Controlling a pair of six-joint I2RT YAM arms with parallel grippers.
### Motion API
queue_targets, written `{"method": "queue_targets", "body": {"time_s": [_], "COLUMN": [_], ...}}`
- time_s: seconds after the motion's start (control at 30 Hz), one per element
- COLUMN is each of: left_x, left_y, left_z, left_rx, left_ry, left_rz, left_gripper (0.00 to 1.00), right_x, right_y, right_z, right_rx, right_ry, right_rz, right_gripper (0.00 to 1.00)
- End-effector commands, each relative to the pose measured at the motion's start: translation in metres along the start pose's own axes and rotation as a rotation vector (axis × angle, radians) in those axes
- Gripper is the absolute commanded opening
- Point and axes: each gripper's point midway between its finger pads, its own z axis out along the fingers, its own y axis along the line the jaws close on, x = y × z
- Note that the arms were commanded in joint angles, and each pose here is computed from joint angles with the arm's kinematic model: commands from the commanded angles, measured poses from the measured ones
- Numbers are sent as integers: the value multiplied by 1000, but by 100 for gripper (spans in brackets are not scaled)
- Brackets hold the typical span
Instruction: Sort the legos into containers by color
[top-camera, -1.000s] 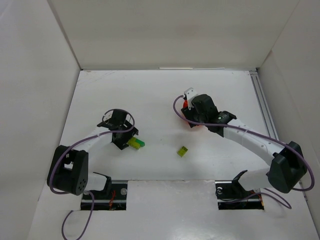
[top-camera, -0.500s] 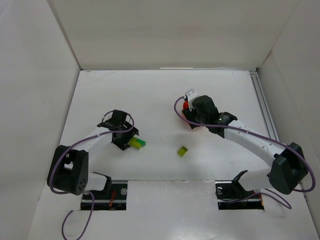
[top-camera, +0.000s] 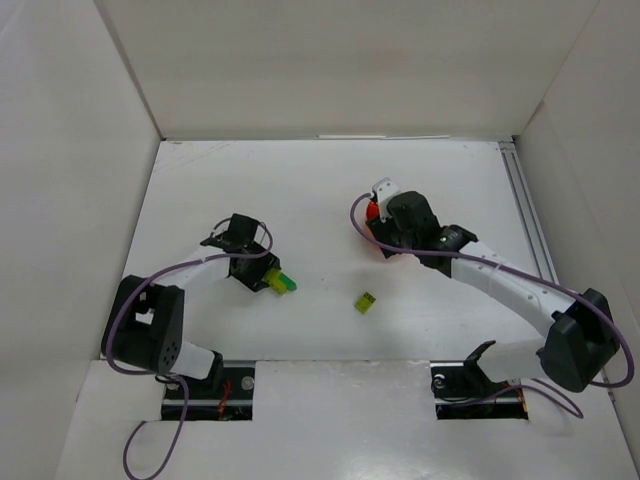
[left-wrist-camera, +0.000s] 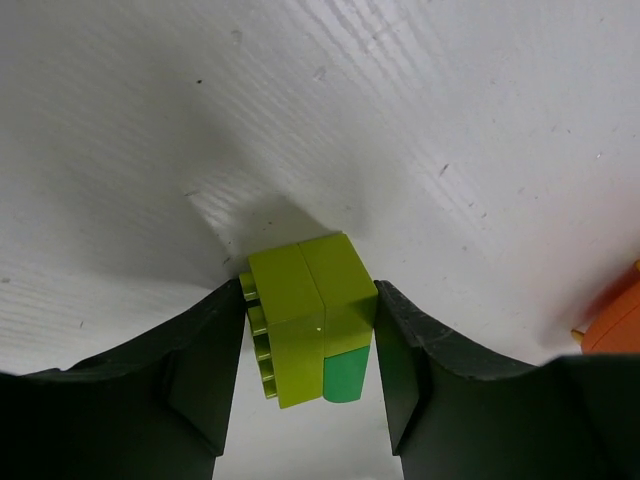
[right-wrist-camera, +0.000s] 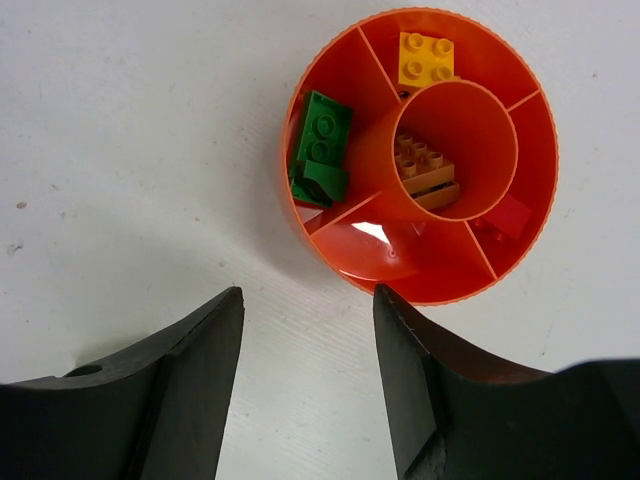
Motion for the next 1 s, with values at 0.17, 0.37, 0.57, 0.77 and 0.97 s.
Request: {"method": "queue_targets", "body": {"time_s": [0.17,0.37,0.57,0.77,0.97], "left_x": [-5,-4,1,9,15], "left_y": [-49,-125,-142,-144,-144], "left_z": [-28,-125,-196,-227,-246], "left_rx": [168,645,933,1055,1133], "left_ry": [-93,-291,-399,-421,-447], "left_rz": [302,529,538,569,619], "left_gripper": [22,20,23,23,23], "right_x": [-29,-61,-101,-143,-165], "right_y": [49,90,117,138,146], "right_z": [-32,-59,-77,-101,-100], "right_rx": [-326,-576,-760,-858,-891], "right_ry": [-217,-364,-465,-568,-590], "right_rz": [-183,-124,-1,-16,-23], "right_gripper": [65,72,74,80,81]}}
